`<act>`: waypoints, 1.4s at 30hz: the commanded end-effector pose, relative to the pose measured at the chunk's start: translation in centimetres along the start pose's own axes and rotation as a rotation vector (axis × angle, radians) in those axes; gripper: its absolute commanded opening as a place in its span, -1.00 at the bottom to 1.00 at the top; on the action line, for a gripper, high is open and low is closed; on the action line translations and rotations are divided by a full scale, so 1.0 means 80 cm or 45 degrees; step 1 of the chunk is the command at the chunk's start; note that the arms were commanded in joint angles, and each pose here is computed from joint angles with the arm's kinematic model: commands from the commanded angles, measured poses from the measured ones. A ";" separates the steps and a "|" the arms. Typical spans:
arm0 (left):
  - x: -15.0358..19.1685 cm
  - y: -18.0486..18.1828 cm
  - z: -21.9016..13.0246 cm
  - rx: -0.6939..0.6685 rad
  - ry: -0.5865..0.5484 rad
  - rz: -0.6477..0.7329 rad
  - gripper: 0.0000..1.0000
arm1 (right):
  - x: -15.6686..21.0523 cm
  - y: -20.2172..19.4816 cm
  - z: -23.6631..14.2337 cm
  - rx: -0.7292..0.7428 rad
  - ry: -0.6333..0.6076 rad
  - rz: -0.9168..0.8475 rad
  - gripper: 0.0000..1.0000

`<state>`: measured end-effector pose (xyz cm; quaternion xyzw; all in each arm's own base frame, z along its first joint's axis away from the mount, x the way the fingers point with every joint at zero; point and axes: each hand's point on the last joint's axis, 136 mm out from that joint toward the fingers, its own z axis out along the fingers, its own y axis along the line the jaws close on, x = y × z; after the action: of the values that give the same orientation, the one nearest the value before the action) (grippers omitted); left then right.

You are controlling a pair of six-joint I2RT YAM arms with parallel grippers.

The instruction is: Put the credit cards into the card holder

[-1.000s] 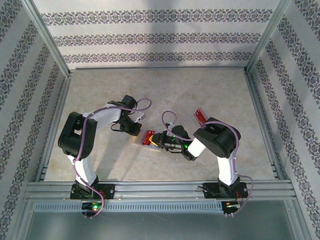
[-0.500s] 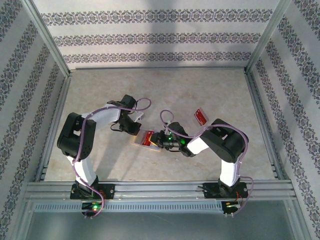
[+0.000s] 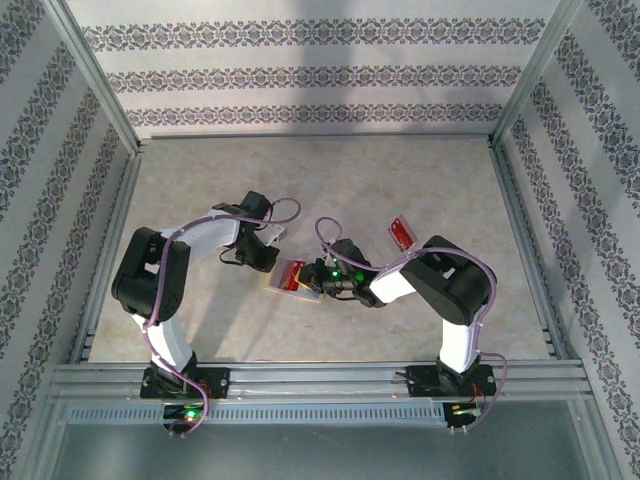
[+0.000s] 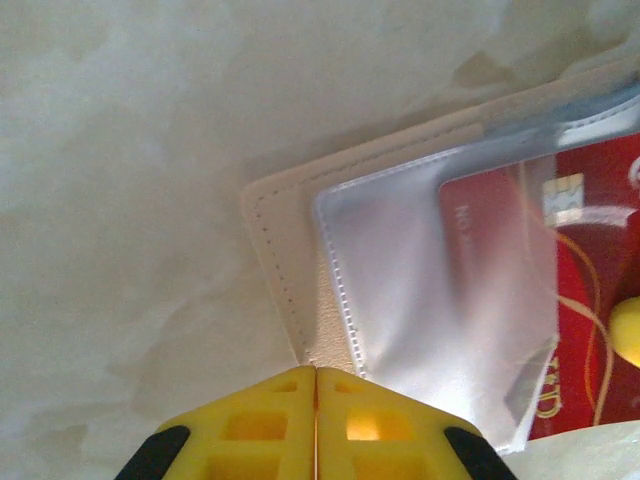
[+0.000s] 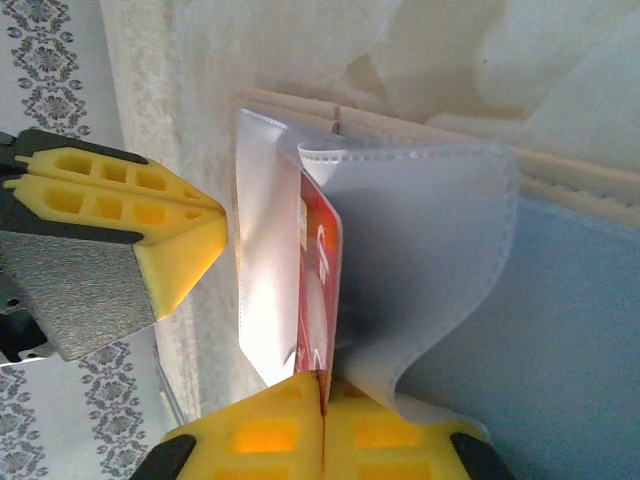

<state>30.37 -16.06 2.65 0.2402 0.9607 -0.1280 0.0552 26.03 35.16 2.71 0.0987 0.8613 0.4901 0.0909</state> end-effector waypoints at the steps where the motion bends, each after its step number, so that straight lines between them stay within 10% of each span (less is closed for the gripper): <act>1: 0.008 0.003 0.013 -0.027 0.030 0.033 -0.89 | 0.010 -0.048 0.008 0.160 0.027 0.039 -0.87; 42: 0.013 -0.012 0.017 0.018 0.035 0.036 -0.92 | 0.016 -0.033 0.010 0.154 0.054 0.027 -0.52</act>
<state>29.95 -16.28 1.90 0.2452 0.9596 -0.1273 0.0534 26.42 36.68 3.12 0.0880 0.8617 0.4925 0.0842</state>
